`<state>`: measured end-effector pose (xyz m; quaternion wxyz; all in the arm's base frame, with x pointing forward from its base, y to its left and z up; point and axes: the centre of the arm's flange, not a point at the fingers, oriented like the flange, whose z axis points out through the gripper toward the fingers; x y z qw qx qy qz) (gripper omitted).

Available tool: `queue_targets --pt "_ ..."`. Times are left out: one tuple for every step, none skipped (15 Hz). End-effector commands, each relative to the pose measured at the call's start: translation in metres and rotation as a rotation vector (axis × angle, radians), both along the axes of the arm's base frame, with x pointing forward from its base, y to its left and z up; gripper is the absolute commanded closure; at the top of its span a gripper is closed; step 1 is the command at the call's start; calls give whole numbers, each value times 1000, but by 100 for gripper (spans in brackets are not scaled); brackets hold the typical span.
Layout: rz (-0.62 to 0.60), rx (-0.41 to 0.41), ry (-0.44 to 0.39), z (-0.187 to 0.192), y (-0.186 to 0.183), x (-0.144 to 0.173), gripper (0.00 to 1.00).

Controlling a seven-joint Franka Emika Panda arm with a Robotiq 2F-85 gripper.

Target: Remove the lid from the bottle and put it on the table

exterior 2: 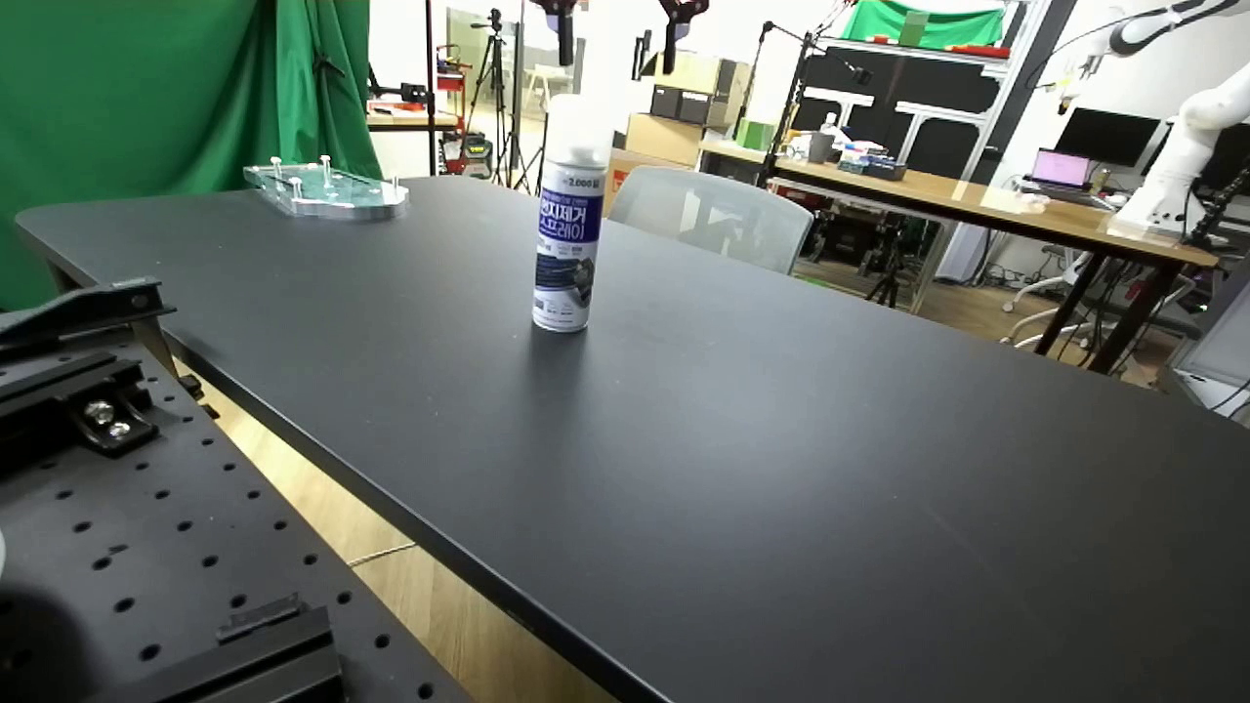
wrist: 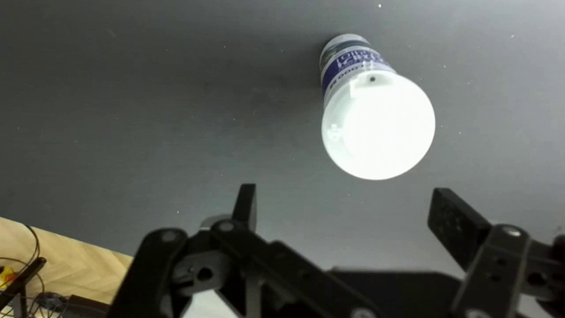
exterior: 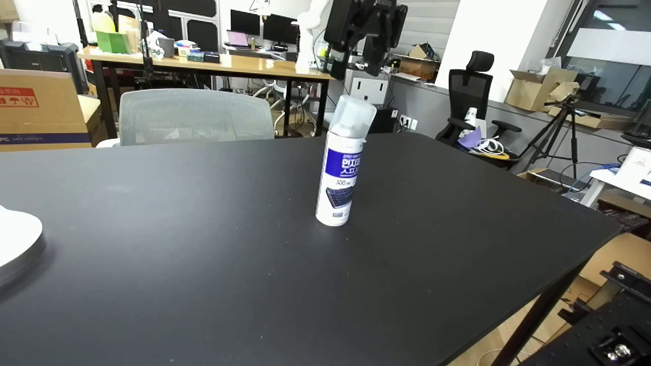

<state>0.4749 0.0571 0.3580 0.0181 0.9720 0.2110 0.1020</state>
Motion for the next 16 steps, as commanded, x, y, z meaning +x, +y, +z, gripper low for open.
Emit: queue_targets --pt "-57 33 -39 -3 10 8 0" --pt "-67 38 -44 -5 12 7 0" --pt "-79 46 -45 -6 14 6 0" --pt "-90 54 -49 -7 16 4 0" --pt "-100 59 -52 -8 18 1 0" --pt "-113 66 -57 -8 20 0 0" --pt "-124 69 -57 -10 21 -2 0" --pt "-138 74 -54 -12 21 -3 0" --pt "-153 80 -53 -14 21 -6 0" --pt "-173 87 -49 -17 20 -9 0" --pt "-194 94 -49 -18 19 -12 0" --pt "-226 98 -53 -17 17 -14 0" --pt "-160 82 -36 -19 17 -5 0" --pt "-176 85 -35 -21 16 -6 0" --pt "-184 87 -35 -21 16 -7 0" --pt "-187 88 -37 -21 16 -7 0"
